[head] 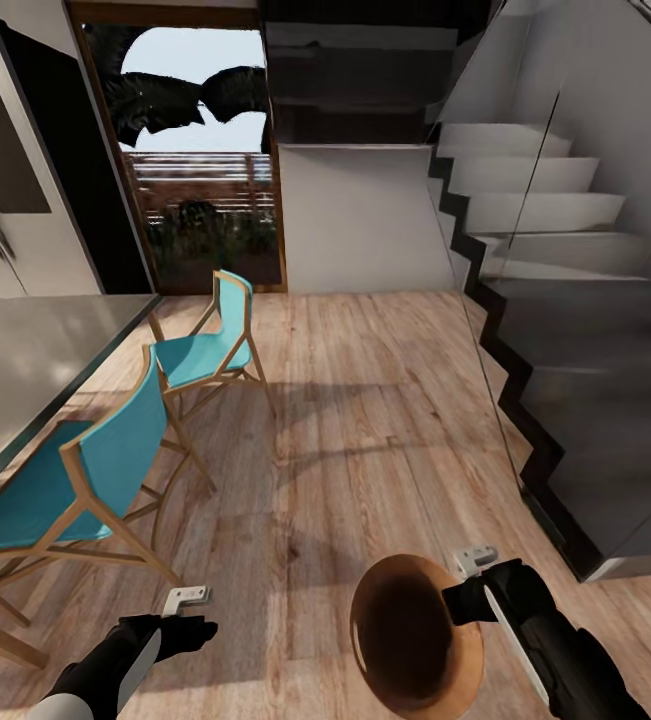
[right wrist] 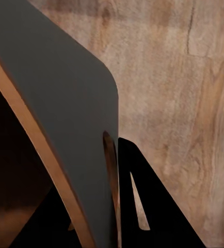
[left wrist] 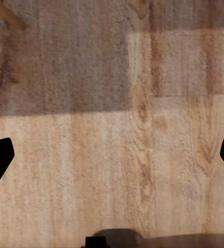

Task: Put the three can of soda from the living room inside the tash can in the kitchen.

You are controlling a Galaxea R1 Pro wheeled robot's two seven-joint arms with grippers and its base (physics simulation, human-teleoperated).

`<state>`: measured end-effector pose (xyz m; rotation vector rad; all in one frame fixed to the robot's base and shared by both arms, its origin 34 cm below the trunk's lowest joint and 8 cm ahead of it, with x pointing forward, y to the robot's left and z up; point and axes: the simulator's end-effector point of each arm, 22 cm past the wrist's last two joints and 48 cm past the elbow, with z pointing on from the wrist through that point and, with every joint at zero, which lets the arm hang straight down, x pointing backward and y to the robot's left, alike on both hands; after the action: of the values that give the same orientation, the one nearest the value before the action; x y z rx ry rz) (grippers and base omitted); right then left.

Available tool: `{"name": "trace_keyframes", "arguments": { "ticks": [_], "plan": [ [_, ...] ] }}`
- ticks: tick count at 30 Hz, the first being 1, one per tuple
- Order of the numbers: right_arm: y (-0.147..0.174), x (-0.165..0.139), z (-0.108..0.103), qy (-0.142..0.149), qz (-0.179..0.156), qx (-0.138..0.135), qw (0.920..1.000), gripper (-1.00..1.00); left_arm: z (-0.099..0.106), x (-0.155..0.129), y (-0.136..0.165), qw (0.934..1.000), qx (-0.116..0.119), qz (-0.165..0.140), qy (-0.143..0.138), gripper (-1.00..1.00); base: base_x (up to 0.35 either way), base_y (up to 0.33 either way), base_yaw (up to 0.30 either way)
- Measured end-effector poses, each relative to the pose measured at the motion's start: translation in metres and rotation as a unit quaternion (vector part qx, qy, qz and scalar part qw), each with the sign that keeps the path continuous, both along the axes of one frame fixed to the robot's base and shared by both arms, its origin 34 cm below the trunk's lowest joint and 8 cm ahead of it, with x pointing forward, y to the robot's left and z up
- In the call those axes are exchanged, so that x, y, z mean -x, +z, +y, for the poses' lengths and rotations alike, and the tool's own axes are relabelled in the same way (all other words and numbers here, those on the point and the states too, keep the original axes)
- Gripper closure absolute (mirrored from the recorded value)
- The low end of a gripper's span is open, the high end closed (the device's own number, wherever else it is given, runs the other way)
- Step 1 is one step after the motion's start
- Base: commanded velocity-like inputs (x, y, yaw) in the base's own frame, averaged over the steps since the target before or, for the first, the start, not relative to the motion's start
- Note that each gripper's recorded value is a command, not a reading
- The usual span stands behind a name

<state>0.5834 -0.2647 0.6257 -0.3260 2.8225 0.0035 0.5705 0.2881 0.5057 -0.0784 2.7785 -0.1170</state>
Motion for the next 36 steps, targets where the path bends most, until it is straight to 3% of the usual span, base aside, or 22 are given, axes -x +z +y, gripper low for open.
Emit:
{"name": "trace_keyframes", "arguments": {
  "ticks": [6,10,11,14,15,18,22,26,30,33,36],
  "plan": [
    [-0.005,0.015,0.008,0.002,-0.001,-0.020,0.9998,1.00,0.000,-0.005,0.010,1.0000,-0.001,-0.008,-0.001,-1.00,0.000,0.000,0.000],
    [-0.009,0.017,0.000,0.006,-0.005,-0.001,1.0000,1.00,0.001,-0.017,0.014,0.9992,-0.003,-0.041,-0.002,-1.00,0.000,0.000,0.000],
    [-0.011,0.019,0.000,0.002,-0.006,-0.005,1.0000,1.00,0.001,-0.025,0.019,0.9979,-0.004,-0.065,-0.003,-1.00,0.000,0.000,0.000],
    [-0.009,0.017,-0.003,-0.017,-0.008,-0.017,0.9997,1.00,0.001,-0.029,0.021,0.9972,-0.004,-0.075,-0.003,-1.00,-0.011,0.032,0.013],
    [-0.008,0.015,-0.013,-0.037,-0.011,-0.022,0.9990,1.00,0.001,-0.030,0.021,0.9969,-0.004,-0.078,-0.003,-1.00,-0.051,0.122,0.076],
    [-0.004,0.006,-0.034,-0.052,-0.030,-0.006,0.9982,1.00,0.001,-0.030,0.021,0.9968,-0.004,-0.080,-0.003,-1.00,-0.092,0.179,0.149],
    [-0.002,0.000,-0.026,-0.066,-0.048,-0.040,0.9958,1.00,0.001,-0.031,0.022,0.9966,-0.004,-0.082,-0.004,-1.00,-0.165,0.225,0.219],
    [-0.007,0.003,-0.036,-0.066,-0.050,-0.021,0.9964,1.00,0.001,-0.031,0.022,0.9966,-0.006,-0.082,-0.004,-1.00,-0.217,0.218,0.243],
    [-0.011,0.006,-0.032,-0.070,-0.044,-0.032,0.9960,1.00,0.001,-0.032,0.022,0.9966,-0.006,-0.082,-0.005,-1.00,-0.234,0.209,0.242],
    [-0.015,0.009,-0.037,-0.067,-0.039,-0.020,0.9968,1.00,0.001,-0.031,0.021,0.9967,-0.006,-0.081,-0.005,-1.00,-0.239,0.206,0.232],
    [-0.017,0.011,-0.035,-0.069,-0.035,-0.024,0.9967,1.00,0.001,-0.030,0.020,0.9968,-0.006,-0.080,-0.005,-1.00,-0.240,0.205,0.233]
  ]
}}
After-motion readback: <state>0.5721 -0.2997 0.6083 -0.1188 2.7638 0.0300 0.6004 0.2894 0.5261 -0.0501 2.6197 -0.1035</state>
